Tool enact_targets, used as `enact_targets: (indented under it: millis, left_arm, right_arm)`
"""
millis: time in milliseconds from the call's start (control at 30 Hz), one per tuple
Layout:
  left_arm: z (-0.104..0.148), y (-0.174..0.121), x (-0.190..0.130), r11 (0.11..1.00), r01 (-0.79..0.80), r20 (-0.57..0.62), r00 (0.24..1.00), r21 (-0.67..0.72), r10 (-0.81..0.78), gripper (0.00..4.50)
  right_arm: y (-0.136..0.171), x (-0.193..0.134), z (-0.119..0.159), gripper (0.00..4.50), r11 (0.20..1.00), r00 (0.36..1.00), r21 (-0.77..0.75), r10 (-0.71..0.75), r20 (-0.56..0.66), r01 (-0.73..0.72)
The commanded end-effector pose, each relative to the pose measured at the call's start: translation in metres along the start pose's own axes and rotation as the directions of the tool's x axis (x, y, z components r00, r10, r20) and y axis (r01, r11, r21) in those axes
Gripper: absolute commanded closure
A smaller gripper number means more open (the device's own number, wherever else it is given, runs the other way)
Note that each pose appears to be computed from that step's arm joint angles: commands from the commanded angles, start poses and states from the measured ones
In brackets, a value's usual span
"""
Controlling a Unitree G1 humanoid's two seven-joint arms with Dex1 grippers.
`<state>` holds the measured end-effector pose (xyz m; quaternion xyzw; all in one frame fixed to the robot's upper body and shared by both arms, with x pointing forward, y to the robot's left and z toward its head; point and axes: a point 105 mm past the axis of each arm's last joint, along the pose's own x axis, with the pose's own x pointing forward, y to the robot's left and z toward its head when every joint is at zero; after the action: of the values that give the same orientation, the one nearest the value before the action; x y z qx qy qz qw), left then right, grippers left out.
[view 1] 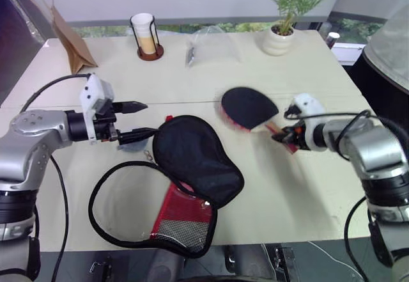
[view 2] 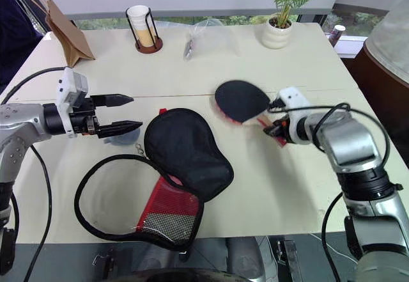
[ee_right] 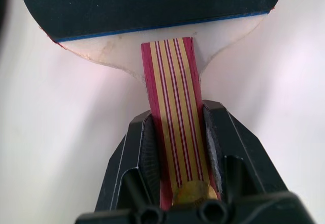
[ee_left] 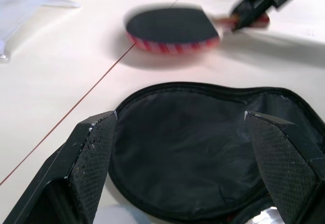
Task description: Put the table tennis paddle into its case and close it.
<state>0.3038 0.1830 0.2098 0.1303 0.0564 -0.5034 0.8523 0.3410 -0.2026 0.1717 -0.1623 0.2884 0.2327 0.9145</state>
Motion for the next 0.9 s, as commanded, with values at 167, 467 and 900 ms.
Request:
enact_targets:
  millis: [167, 467, 900]
  left_arm:
    - [0.011, 0.010, 0.000, 0.999, -0.003, 0.017, 1.000, 0.048, 0.002, 0.32]
    - [0.016, 0.015, 0.000, 0.999, 0.012, 0.021, 1.000, 0.042, -0.013, 0.32]
    - [0.014, 0.013, 0.002, 0.998, 0.065, 0.010, 0.998, 0.013, -0.065, 0.32]
  right_arm:
    - [0.077, -0.019, 0.025, 3.66, 0.973, 0.975, -0.103, 0.213, 0.056, -0.207]
    - [0.131, -0.004, 0.003, 3.66, 0.932, 0.939, -0.129, 0.343, 0.021, -0.338]
    - [0.158, 0.007, -0.001, 3.66, 0.914, 0.921, -0.121, 0.390, -0.006, -0.388]
